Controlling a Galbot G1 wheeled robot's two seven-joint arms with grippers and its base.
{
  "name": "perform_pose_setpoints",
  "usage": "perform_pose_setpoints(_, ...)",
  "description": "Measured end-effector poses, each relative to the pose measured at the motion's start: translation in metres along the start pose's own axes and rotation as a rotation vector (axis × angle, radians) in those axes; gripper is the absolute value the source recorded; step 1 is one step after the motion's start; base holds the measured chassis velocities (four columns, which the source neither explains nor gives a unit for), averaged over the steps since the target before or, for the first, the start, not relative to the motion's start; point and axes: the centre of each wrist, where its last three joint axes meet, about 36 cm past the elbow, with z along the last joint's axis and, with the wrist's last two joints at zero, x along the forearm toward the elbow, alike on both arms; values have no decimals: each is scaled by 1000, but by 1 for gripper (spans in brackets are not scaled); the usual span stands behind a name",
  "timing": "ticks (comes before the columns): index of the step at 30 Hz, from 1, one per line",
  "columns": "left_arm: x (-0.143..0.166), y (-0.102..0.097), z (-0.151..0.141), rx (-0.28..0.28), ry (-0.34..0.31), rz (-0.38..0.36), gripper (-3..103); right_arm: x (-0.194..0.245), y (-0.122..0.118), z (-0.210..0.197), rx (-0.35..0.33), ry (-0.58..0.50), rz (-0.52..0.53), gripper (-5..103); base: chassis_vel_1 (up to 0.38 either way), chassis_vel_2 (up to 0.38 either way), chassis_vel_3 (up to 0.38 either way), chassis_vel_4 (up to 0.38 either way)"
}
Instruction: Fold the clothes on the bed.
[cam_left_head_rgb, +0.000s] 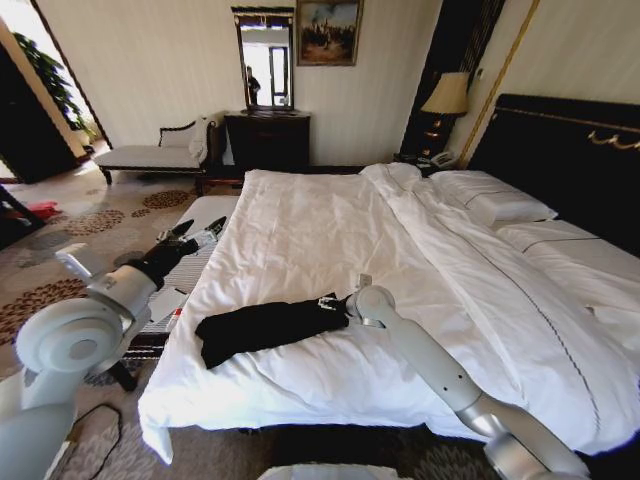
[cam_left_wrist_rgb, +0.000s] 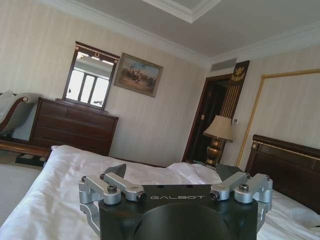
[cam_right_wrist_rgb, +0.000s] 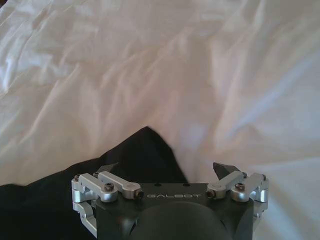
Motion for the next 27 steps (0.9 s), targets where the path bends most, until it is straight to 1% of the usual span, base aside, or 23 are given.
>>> perform_pose_setpoints(1, 0, 0, 0, 0, 0, 0, 100, 0, 0, 0, 0, 0, 0, 100, 0, 0, 0, 0)
perform_pose_setpoints(4, -1, 0, 2, 1, 12, -5, 100, 3, -13, -4, -8, -8, 37, 100, 0, 0, 0, 0)
perform_pose_setpoints(5, -1, 0, 2, 1, 12, -5, 100, 3, -13, -4, -8, -8, 37, 100, 0, 0, 0, 0)
perform_pose_setpoints(7, -2, 2, 4, 2, 21, -15, 100, 7, -23, -8, -41, 44, 27, 100, 0, 0, 0, 0)
perform_pose_setpoints(9, -2, 3, 6, 2, 32, -24, 100, 14, -25, -12, -95, 113, -32, 100, 0, 0, 0, 0)
perform_pose_setpoints(11, -2, 4, 9, 0, 44, -35, 100, 16, -22, -13, -126, 150, -83, 100, 0, 0, 0, 0)
perform_pose_setpoints(17, -1, 4, 12, -5, 59, -47, 100, 2, -11, -3, -163, 201, -142, 100, 0, 0, 0, 0)
perform_pose_setpoints(22, -1, 6, 11, -16, 62, -55, 100, -1, -9, 5, -177, 219, -164, 100, 0, 0, 0, 0)
perform_pose_setpoints(23, -2, 7, 11, -16, 62, -61, 100, 1, -9, 7, -181, 224, -177, 103, 0, 0, 0, 0)
perform_pose_setpoints(24, -2, 7, 11, -16, 62, -63, 100, 1, -9, 8, -181, 225, -181, 103, 0, 0, 0, 0)
perform_pose_setpoints(25, -2, 8, 11, -16, 62, -69, 100, 3, -9, 10, -178, 225, -189, 99, 0, 0, 0, 0)
perform_pose_setpoints(26, -2, 8, 11, -16, 62, -69, 100, 3, -9, 10, -178, 225, -189, 99, 0, 0, 0, 0)
perform_pose_setpoints(27, -2, 9, 11, -16, 62, -71, 100, 5, -10, 11, -176, 224, -193, 94, 0, 0, 0, 0)
